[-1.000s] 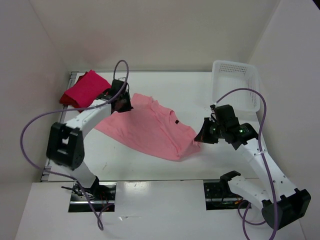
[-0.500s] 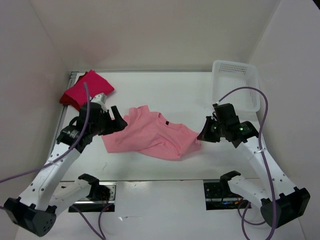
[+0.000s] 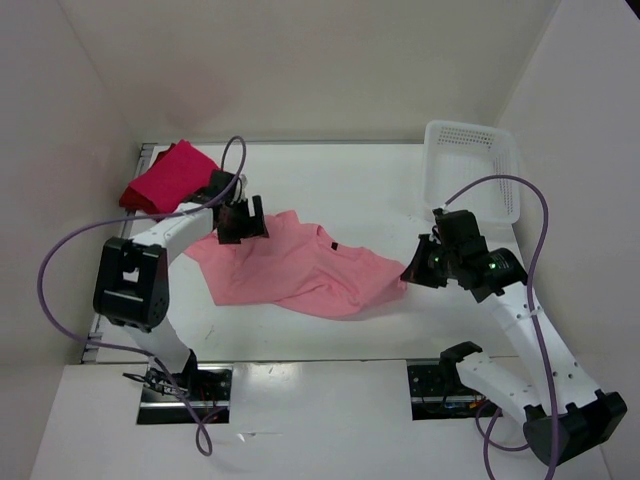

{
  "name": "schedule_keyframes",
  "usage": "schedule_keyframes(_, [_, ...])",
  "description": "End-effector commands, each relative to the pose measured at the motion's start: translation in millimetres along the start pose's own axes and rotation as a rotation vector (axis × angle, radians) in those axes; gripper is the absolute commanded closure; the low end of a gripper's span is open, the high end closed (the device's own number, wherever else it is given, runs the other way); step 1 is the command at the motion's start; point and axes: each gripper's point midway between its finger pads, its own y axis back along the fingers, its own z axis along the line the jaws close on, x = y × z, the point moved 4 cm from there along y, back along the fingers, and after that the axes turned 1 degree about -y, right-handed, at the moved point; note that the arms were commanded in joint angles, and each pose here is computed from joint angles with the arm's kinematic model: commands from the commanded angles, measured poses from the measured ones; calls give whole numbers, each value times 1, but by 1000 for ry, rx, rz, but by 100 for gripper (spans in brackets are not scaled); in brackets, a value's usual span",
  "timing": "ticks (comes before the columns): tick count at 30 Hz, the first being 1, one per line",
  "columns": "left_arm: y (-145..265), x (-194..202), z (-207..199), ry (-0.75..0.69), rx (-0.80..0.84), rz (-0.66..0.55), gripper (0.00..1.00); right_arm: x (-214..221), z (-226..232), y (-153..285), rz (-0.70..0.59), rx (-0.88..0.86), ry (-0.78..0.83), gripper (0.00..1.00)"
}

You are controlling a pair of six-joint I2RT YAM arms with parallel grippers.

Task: Fold and stack the t-shirts
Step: Flatten out the tshirt

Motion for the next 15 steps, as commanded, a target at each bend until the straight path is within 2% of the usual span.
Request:
schedule_keyframes(1, [-5, -32, -35, -117, 176, -44, 13, 1, 2, 2, -4, -21, -22, 99])
schedule_keyframes(4, [-20, -30, -38, -153, 176, -20, 66, -1, 3, 4, -20, -33, -19, 99])
schedule_keyframes(5, [-18, -35, -39, -144, 170, -35, 87, -1, 4, 4, -20, -33, -28, 99])
schedule_keyframes(6, [-19, -44, -39, -145, 146, -61, 93, -2, 5, 3, -27, -38, -27, 99])
schedule_keyframes(8, [-8, -90, -60, -137, 174, -158, 100, 0, 3, 0, -13, -27, -29, 99])
schedule_keyframes(9, [-3, -110, -69, -124, 182, -198, 100, -2, 5, -1, -24, -35, -37, 99])
schedule_keyframes(10, [9, -148, -87, -135, 209, -269, 100, -4, 6, -1, -31, -41, -35, 99])
schedule_keyframes(12, [18, -180, -106, -140, 229, -329, 100, -11, 9, 1, -50, -47, -40, 99])
schedule_keyframes(13, [1, -184, -104, -131, 198, -297, 100, -13, 10, 0, -57, -53, -49, 99])
schedule_keyframes(14, [23, -213, -117, -139, 216, -384, 100, -15, 12, 3, -66, -59, -47, 99])
schedule_keyframes(15, [15, -219, -117, -137, 207, -392, 100, -15, 12, 3, -66, -59, -47, 99])
